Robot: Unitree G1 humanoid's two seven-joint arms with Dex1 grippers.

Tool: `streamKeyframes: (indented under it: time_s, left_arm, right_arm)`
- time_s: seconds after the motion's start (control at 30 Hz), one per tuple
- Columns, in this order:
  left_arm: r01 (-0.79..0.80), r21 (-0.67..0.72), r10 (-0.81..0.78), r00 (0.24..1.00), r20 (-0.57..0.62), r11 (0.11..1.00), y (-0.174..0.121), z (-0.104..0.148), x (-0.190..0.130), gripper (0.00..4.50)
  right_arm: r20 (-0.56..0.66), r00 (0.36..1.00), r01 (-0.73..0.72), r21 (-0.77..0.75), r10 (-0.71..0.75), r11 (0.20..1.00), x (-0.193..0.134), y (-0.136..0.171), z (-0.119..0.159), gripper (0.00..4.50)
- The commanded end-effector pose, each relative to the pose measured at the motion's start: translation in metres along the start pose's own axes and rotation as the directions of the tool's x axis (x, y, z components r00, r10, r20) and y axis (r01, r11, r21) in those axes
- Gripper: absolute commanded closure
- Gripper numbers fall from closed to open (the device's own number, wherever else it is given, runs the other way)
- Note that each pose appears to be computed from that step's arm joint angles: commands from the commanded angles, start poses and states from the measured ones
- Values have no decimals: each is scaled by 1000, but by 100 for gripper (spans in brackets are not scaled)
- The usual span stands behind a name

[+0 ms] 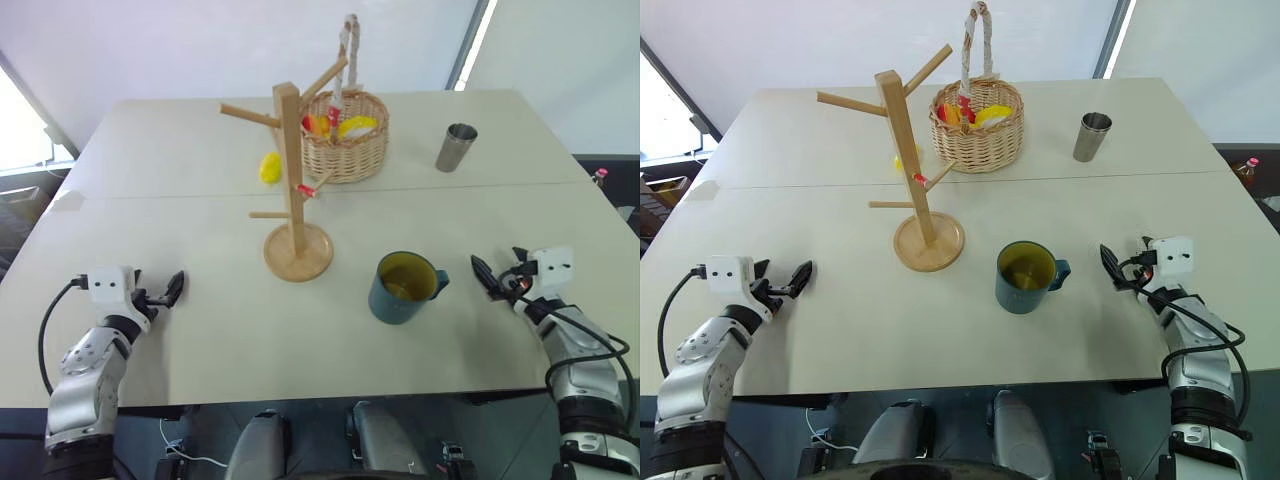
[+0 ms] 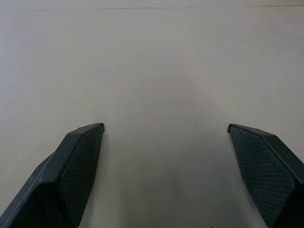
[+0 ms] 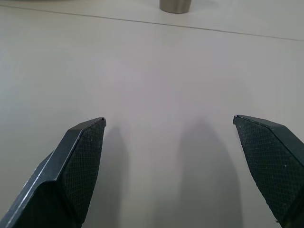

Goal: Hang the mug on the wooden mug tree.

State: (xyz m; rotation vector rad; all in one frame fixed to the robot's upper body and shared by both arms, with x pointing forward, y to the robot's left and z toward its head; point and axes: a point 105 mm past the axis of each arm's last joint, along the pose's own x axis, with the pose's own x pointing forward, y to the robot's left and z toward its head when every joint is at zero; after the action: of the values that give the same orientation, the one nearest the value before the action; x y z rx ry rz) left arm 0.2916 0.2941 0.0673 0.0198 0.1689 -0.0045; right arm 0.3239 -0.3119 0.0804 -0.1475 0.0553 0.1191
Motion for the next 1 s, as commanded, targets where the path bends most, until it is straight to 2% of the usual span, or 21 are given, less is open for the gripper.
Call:
streamKeyframes:
  time_s: [0.03,0.27,0.37,0.57,0.67,0.77,1.0]
  left_arm:
    - [-5,2,5,1000,-2,1000,2,2,-4,0]
    - [13,-16,-12,999,33,1000,-5,8,-4,0]
    - [76,19,-76,996,36,997,-19,9,-3,0]
    - [318,107,-326,942,74,942,-67,17,-8,0]
    - [482,119,-493,866,90,868,-101,20,-16,0]
    - [634,155,-647,761,50,758,-131,16,-26,0]
    - [798,208,-819,574,23,566,-169,20,-35,0]
  right_arm:
    - [43,999,-10,-23,11,1000,1,4,14,3]
    - [42,999,-14,-27,15,1000,-1,9,17,3]
    - [40,999,-11,-27,12,1000,-4,8,17,3]
    - [42,999,-6,-40,8,999,-20,7,20,3]
    - [47,998,-27,-58,30,998,-37,9,22,3]
    - [17,999,-44,-78,45,996,-52,13,17,3]
    - [-19,981,-196,-113,195,974,-72,54,14,3]
